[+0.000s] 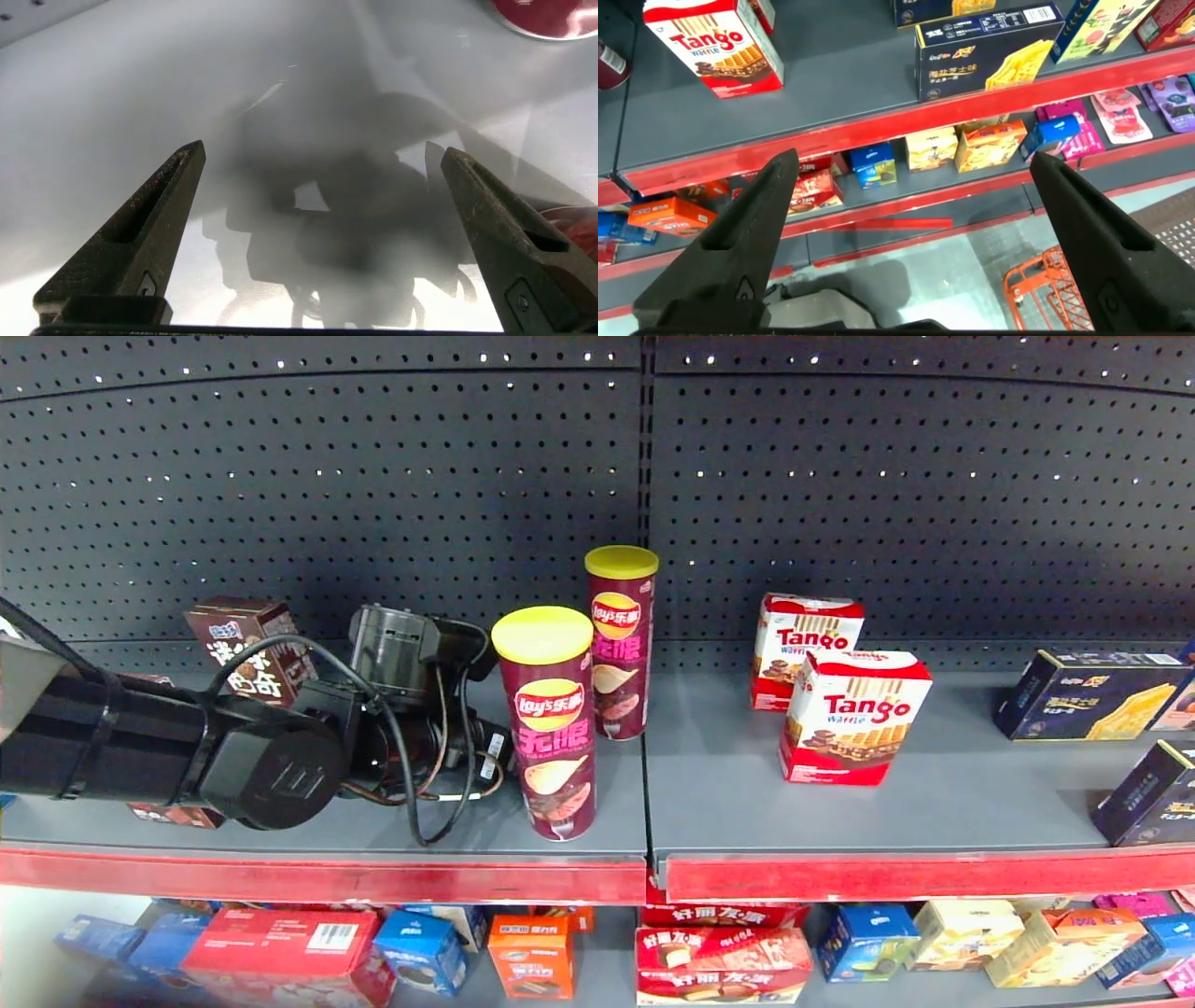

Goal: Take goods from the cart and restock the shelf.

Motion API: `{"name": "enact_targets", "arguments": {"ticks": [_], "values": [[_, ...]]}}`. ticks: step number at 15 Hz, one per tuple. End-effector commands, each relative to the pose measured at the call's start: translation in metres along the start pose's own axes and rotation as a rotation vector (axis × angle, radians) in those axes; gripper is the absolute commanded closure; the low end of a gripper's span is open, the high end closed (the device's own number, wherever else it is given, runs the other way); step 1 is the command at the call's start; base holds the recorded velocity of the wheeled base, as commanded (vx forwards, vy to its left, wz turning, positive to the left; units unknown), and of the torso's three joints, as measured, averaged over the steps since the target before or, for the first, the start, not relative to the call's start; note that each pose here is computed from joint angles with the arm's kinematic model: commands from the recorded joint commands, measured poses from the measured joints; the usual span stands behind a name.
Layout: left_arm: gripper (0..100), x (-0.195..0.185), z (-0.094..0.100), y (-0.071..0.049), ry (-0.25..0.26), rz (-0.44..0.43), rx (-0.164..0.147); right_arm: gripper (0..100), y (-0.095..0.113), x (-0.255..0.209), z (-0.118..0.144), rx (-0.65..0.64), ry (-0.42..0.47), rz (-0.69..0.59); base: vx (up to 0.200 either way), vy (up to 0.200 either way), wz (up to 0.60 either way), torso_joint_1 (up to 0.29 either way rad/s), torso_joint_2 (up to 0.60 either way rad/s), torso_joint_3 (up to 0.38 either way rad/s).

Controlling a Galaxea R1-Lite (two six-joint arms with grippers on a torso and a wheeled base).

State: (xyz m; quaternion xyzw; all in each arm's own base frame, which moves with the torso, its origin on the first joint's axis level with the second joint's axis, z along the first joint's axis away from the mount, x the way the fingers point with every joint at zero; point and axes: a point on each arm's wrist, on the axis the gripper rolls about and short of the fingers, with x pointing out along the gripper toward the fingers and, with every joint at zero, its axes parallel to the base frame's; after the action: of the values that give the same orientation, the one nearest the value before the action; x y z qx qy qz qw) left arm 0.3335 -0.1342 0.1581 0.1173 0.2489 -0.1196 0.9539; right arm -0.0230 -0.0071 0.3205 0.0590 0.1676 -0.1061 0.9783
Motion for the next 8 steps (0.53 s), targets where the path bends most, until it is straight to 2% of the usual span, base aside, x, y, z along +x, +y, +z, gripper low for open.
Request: {"name": "enact_targets", "arguments": {"ticks": [1, 6, 8], "values": [[0, 0.001, 0.001, -0.002, -0.004, -0.003, 0.002, 0, 0.000, 0.001, 0.000, -0.001, 0.004, 0.000, 0.000, 0.000, 0.00, 0.000, 0.00, 0.000], [0, 0.009, 0.002, -0.007, -0.004, -0.008, 0.006, 0, 0.000, 0.001, 0.000, -0.001, 0.003, 0.000, 0.000, 0.000, 0.00, 0.000, 0.00, 0.000], [0, 0.012, 0.005, -0.015, -0.011, -0.020, -0.004, 0, 0.000, 0.001, 0.000, -0.001, 0.003, 0.000, 0.000, 0.000, 0.00, 0.000, 0.00, 0.000]]}}
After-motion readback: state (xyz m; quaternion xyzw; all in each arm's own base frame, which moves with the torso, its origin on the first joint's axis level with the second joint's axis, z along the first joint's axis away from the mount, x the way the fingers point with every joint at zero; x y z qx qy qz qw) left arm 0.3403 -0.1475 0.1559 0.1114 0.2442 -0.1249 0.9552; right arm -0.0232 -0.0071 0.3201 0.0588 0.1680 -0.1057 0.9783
